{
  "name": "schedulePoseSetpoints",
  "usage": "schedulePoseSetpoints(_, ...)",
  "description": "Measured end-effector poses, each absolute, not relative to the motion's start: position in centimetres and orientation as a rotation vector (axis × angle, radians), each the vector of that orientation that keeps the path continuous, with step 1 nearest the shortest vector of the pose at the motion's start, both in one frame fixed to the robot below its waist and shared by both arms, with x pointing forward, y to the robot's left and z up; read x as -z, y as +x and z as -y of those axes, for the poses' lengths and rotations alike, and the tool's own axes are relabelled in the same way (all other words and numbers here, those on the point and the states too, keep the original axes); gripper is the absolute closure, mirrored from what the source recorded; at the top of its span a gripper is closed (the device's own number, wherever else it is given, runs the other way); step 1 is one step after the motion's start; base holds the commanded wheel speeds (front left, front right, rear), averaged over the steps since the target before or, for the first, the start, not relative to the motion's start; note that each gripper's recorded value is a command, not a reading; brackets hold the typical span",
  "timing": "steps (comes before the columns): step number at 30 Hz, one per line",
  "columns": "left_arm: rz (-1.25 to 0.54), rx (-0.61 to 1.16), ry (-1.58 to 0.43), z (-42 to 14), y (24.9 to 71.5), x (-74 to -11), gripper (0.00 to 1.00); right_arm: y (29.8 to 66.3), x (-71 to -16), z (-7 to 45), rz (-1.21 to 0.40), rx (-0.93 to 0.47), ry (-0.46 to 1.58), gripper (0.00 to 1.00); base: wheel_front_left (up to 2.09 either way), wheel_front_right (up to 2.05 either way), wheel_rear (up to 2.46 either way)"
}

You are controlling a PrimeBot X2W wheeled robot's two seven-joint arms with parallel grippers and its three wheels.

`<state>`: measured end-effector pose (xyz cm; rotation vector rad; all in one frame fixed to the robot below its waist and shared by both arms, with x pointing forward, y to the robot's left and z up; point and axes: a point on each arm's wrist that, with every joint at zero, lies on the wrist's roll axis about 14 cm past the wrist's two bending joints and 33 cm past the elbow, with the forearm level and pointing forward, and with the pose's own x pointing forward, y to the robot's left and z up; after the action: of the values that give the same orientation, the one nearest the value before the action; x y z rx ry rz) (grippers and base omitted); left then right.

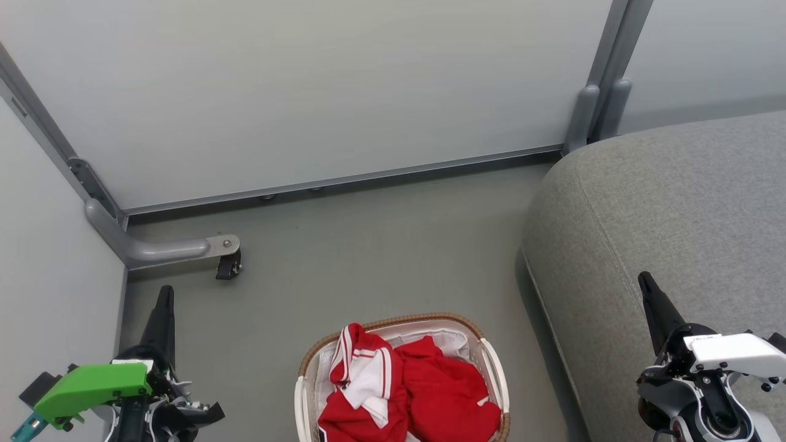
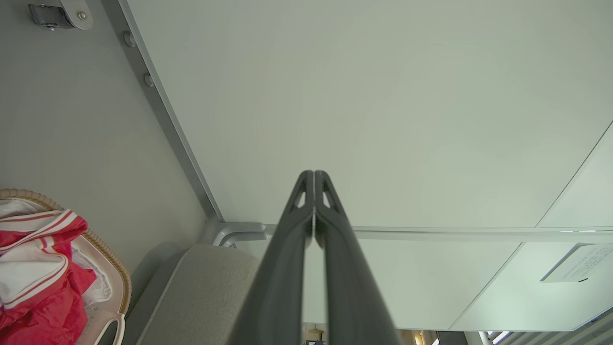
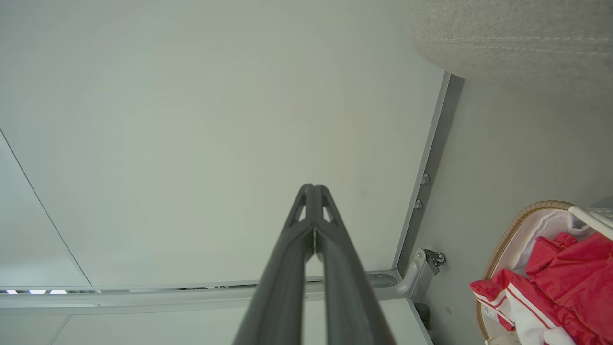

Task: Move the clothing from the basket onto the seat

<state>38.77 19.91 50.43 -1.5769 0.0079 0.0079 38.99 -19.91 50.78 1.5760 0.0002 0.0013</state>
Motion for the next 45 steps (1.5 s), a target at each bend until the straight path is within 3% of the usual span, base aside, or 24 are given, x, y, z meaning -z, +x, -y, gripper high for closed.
schedulePoseSetpoints(1, -0.008, -0.008, -1.577, -19.9, 38.8, -50.4, 1.0, 39.0, -50.8, 19.9, 0.0, -0.001, 1.576, 1.0, 0.0, 0.0, 0.0)
schedulePoseSetpoints(2, -0.008, -0.008, -1.577, -19.9, 38.8, -50.4, 0.0, 39.0, -50.8, 19.9, 0.0, -0.001, 1.576, 0.0, 0.0, 0.0, 0.0)
schedulePoseSetpoints(9, -0.082, -0.081, -1.588, -19.5, 37.4, -47.3, 0.0, 37.9, -48.0, 19.3, -0.066, 0.064, 1.595, 0.0, 0.0, 0.0, 0.0)
schedulePoseSetpoints(23, -0.068, -0.077, -1.528, -18.7, 37.4, -47.7, 0.0, 37.8, -47.7, 19.2, -0.053, 0.092, 1.517, 0.0, 0.0, 0.0, 0.0)
schedulePoseSetpoints(45, -0.011, -0.017, -1.072, -17.9, 37.8, -50.4, 0.0, 38.3, -51.2, 18.7, 0.025, 0.004, 0.983, 0.0, 0.0, 0.0, 0.0)
